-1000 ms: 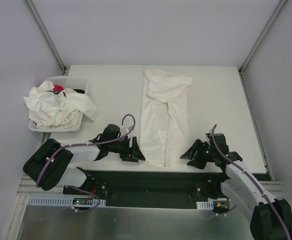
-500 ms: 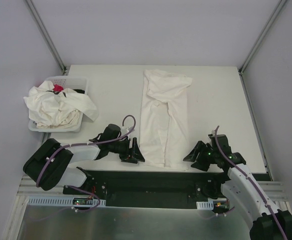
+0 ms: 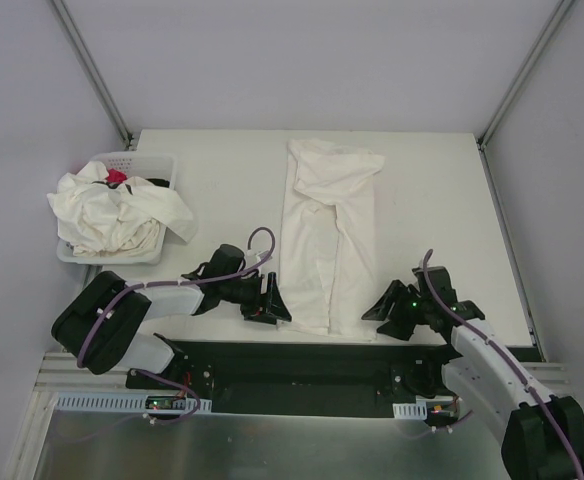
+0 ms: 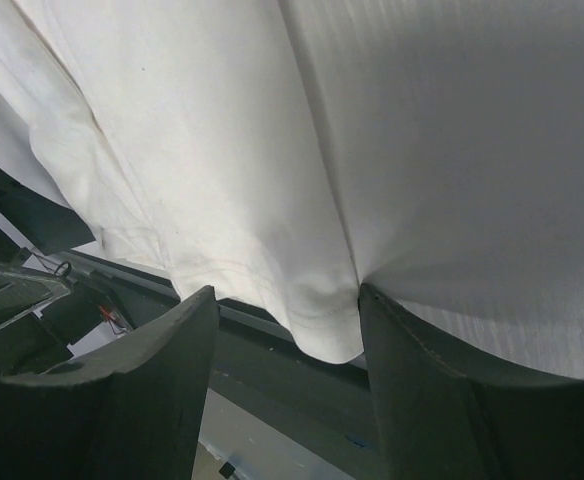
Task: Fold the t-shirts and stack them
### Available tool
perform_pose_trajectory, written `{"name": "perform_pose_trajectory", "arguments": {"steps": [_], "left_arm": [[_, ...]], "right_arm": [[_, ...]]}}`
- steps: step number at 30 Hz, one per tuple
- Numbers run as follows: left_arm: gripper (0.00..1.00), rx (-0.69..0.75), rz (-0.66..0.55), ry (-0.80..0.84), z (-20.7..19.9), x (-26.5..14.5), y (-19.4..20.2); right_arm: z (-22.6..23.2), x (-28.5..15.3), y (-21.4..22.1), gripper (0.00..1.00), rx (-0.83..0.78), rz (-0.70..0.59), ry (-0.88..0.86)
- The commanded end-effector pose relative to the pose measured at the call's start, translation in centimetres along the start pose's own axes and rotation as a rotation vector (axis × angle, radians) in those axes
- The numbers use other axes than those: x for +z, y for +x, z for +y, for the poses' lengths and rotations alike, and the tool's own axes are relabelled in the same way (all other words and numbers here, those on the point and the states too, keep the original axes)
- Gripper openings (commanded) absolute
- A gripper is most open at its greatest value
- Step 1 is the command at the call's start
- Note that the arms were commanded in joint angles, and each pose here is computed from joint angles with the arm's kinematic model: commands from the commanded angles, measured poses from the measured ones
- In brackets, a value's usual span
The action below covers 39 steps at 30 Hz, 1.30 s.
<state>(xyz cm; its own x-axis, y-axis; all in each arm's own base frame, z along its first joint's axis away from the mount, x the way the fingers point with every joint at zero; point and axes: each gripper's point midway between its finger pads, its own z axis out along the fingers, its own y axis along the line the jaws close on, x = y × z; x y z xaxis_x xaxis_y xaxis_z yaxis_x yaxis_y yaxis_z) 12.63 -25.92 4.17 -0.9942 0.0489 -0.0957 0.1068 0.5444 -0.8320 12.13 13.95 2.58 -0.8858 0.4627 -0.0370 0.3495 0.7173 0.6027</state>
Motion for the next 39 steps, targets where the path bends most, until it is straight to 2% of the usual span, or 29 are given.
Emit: {"name": "perform_pose_trajectory", "arguments": {"steps": [1, 7, 13, 15, 18, 21, 32, 34, 35, 39], "left_arm": [[0.65, 0.021, 0.011, -0.031, 0.7, 0.2, 0.5], [0.65, 0.006, -0.005, -0.049, 1.3, 0.2, 0.6], [0.61, 0.023, -0.011, -0.037, 0.6, 0.9, -0.4], [0.57, 0.03, 0.001, -0.033, 0.4, 1.3, -0.4], [0.44, 0.036, 0.012, -0.03, 0.1, 1.9, -0.5], [0.37, 0.048, 0.02, -0.019, -0.4, 2.5, -0.8], [0.33, 0.057, 0.033, -0.009, -0.9, 3.1, -0.8], [0.32, 0.058, 0.036, -0.007, -1.0, 3.1, -0.9], [0.32, 0.057, 0.035, -0.01, -0.9, 3.1, -0.9], [0.31, 0.061, 0.04, -0.011, -1.0, 3.1, -0.9]], "right_arm": [[-0.4, 0.8, -0.1, 0.61, 0.017, -0.002, 0.017], [0.0, 1.7, 0.4, 0.61, 0.021, 0.023, 0.014], [0.8, 2.2, 0.8, 0.61, 0.001, 0.039, -0.001], [1.1, 2.2, 0.9, 0.61, -0.003, 0.034, -0.01], [1.4, 2.1, 0.7, 0.61, -0.007, 0.02, -0.017], [1.6, 2.1, 0.7, 0.61, -0.011, 0.014, -0.025], [1.8, 2.1, 0.7, 0.6, -0.015, 0.002, -0.035], [1.8, 2.2, 0.6, 0.58, -0.018, 0.002, -0.033], [1.7, 2.3, 0.6, 0.51, -0.015, 0.004, -0.031], [1.7, 2.4, 0.6, 0.41, -0.015, 0.002, -0.03]]}}
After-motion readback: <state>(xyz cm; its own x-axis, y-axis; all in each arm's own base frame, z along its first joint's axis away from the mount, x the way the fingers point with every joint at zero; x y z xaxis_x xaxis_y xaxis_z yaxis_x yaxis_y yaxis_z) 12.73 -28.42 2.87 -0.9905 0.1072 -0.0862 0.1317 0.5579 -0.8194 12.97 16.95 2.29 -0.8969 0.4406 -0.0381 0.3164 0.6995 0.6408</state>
